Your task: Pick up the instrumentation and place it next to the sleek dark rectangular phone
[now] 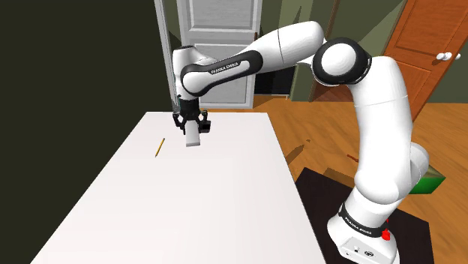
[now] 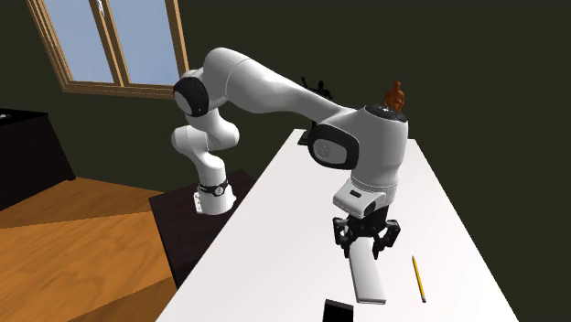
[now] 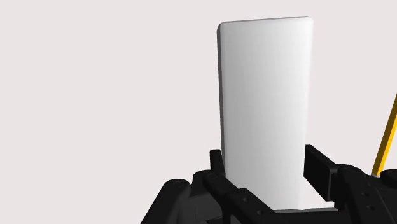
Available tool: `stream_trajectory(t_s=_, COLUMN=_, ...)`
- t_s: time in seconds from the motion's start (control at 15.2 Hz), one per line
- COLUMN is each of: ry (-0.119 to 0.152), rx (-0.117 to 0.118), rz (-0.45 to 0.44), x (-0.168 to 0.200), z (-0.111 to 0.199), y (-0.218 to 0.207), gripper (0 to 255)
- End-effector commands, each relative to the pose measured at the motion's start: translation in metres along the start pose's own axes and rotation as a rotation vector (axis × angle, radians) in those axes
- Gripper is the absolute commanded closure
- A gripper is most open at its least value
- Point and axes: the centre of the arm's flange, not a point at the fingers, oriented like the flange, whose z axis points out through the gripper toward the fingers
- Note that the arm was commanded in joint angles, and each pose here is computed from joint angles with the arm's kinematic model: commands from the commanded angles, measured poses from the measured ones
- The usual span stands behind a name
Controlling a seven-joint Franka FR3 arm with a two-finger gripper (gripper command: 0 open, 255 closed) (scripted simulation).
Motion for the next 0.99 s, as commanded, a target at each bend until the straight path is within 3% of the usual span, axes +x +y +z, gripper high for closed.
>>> stream_trajectory(t_s=0.0, ry=0.0, rx=0.001, rz=0.0, x=0.0, z=0.01, y=0.0, gripper=255)
stream_trajectory(t_s=0.46, ry=0.0, rx=0.001, rz=0.0, x=0.0, z=0.046, y=0.001, gripper=255)
stream_trajectory(t_s=0.92, ry=0.0, rx=0.001, rz=0.0, x=0.0, z=0.046, y=0.001, gripper=255)
